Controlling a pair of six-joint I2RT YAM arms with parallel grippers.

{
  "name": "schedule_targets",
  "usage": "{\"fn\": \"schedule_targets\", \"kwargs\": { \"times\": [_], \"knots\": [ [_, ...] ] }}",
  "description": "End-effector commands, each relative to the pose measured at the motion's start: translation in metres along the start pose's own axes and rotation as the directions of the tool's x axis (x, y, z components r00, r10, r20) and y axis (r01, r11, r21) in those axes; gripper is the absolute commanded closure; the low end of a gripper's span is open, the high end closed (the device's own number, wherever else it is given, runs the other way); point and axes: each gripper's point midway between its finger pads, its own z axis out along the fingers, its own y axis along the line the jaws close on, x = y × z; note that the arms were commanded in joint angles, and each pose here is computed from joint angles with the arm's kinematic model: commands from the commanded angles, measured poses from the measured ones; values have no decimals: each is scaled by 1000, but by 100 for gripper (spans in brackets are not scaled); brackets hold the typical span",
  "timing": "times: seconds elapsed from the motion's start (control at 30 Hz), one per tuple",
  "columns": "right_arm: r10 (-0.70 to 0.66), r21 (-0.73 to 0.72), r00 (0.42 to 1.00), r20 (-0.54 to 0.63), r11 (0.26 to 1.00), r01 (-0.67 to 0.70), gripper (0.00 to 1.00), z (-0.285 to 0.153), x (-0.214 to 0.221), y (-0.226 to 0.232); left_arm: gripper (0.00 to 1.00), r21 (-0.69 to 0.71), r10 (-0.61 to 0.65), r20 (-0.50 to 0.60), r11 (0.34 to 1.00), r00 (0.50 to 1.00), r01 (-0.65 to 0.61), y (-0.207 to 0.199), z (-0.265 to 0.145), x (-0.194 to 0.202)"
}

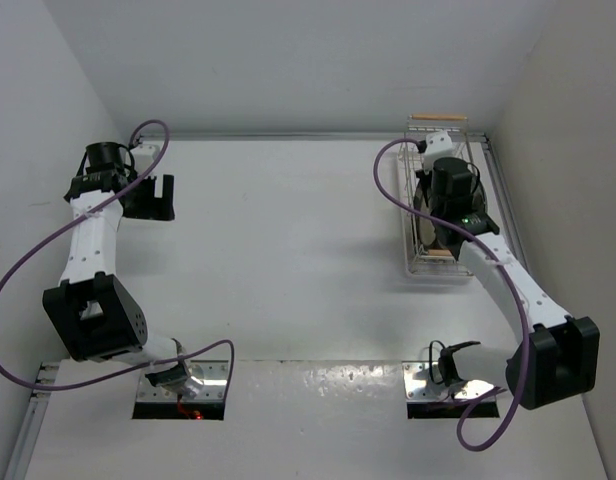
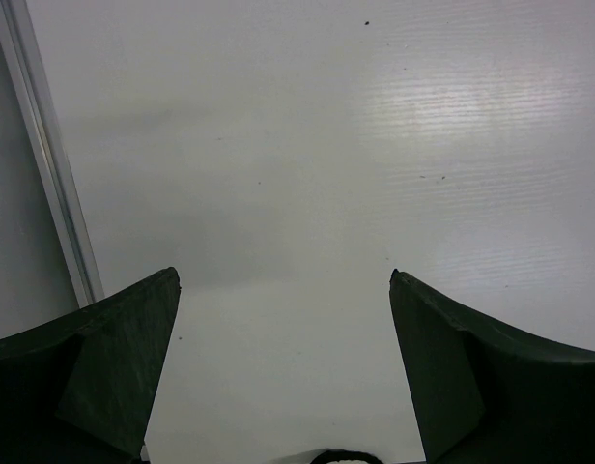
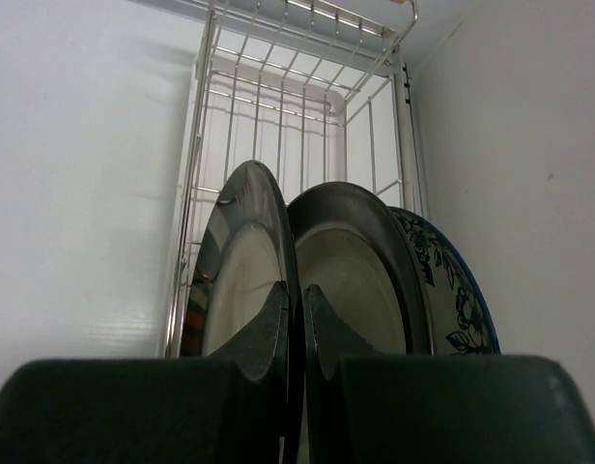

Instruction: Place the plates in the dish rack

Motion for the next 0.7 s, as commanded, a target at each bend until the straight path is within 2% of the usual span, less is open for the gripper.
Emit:
{"fn": "schedule_targets", "kwargs": {
  "times": [0.0, 0.03, 0.07, 0.1, 0.13, 0.23, 0.33, 0.47, 0.53, 0.57, 0.63, 0.67],
  "knots": [
    [64, 36, 988, 139, 997, -70, 100, -2, -34, -11, 6, -8, 18, 43, 1000, 999, -17, -2, -13, -7],
    [58, 35, 989, 133, 997, -63, 98, -1, -30, -10, 6, -5, 15, 34, 1000, 999, -15, -2, -10, -6],
    [54, 28, 990, 129, 998, -58, 91, -1, -28, -8, 6, -5, 15, 34, 1000, 999, -15, -2, -10, -6],
    [55, 24, 990, 127, 998, -58, 82, -2, -28, -8, 6, -5, 15, 34, 1000, 999, -15, -2, -10, -6],
    [52, 21, 991, 120, 998, -55, 65, -3, -26, -8, 6, -14, 15, 32, 1000, 999, -15, 0, -10, -5],
    [53, 16, 989, 136, 998, -56, 42, -8, -35, -11, 6, -11, 23, 23, 1000, 999, -22, 0, -7, -4],
    [62, 1, 984, 168, 998, -63, 32, -16, -51, -15, 6, -14, 25, 31, 1000, 999, -24, 1, -9, -7],
    [85, -22, 970, 230, 996, -82, 24, -35, -82, -25, 6, -11, 23, 23, 1000, 999, -22, 1, -6, -6],
    [138, -51, 955, 262, 990, -129, 19, -50, -103, -31, 6, -11, 23, 23, 1000, 999, -22, 1, -6, -6],
    [163, -58, 944, 288, 987, -153, 12, -61, -111, -39, 6, -11, 23, 23, 1000, 999, -22, 1, -6, -6],
    [202, -119, 944, 262, 977, -176, 2, -73, -108, -32, 6, -11, 23, 23, 1000, 999, -22, 1, -6, -6],
    [218, -134, 938, 270, 973, -188, 0, -83, -107, -34, 6, -11, 23, 23, 1000, 999, -22, 1, -6, -6]
  ]
}}
